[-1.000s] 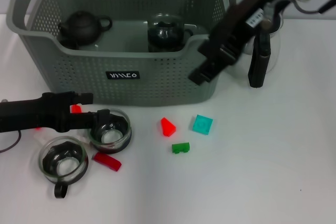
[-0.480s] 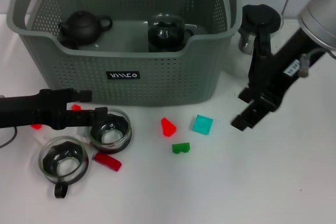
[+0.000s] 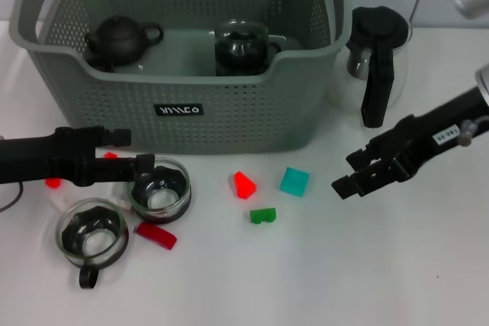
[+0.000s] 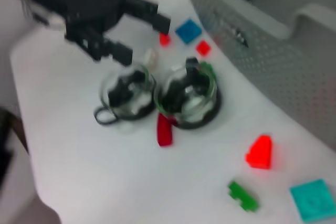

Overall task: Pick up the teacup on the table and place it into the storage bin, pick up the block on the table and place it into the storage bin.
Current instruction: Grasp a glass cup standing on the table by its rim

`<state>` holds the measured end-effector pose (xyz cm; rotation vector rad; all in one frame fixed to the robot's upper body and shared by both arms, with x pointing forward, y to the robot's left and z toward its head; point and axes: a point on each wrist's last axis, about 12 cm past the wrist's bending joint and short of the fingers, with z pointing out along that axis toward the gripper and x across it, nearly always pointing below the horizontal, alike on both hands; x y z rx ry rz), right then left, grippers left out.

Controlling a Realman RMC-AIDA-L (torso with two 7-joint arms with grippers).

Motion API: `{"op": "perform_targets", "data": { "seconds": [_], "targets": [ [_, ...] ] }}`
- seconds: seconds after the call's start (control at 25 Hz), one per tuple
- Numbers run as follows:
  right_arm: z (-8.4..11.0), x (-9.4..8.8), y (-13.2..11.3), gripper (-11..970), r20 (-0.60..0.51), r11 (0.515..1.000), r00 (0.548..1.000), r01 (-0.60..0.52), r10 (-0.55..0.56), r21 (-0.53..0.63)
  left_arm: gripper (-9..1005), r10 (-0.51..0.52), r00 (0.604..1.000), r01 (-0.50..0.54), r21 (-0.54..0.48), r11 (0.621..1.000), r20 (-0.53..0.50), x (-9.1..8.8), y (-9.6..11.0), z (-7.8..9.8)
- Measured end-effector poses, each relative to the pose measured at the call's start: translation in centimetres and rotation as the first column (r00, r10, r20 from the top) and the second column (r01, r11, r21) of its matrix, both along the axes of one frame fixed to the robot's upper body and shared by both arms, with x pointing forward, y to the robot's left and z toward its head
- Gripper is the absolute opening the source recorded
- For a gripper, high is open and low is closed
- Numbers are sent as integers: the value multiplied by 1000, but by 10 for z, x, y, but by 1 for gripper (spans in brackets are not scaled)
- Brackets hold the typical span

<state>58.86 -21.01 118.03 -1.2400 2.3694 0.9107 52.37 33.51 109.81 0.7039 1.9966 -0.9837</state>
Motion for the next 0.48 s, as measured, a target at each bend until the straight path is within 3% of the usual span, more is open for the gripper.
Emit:
{"op": "perform_targets", "data": {
  "seconds": [0.24,0.48],
  "targets": [
    [-40,-8,-36,715,-34,984,998,66,-62,165,868,-7,1000,7,3,1000,2,2,-1,1],
    [-55,-20,-57,715,45,973,998,42,-53,227,861,-47,999,47,-22,999,-14,0,-2,8]
  ]
}}
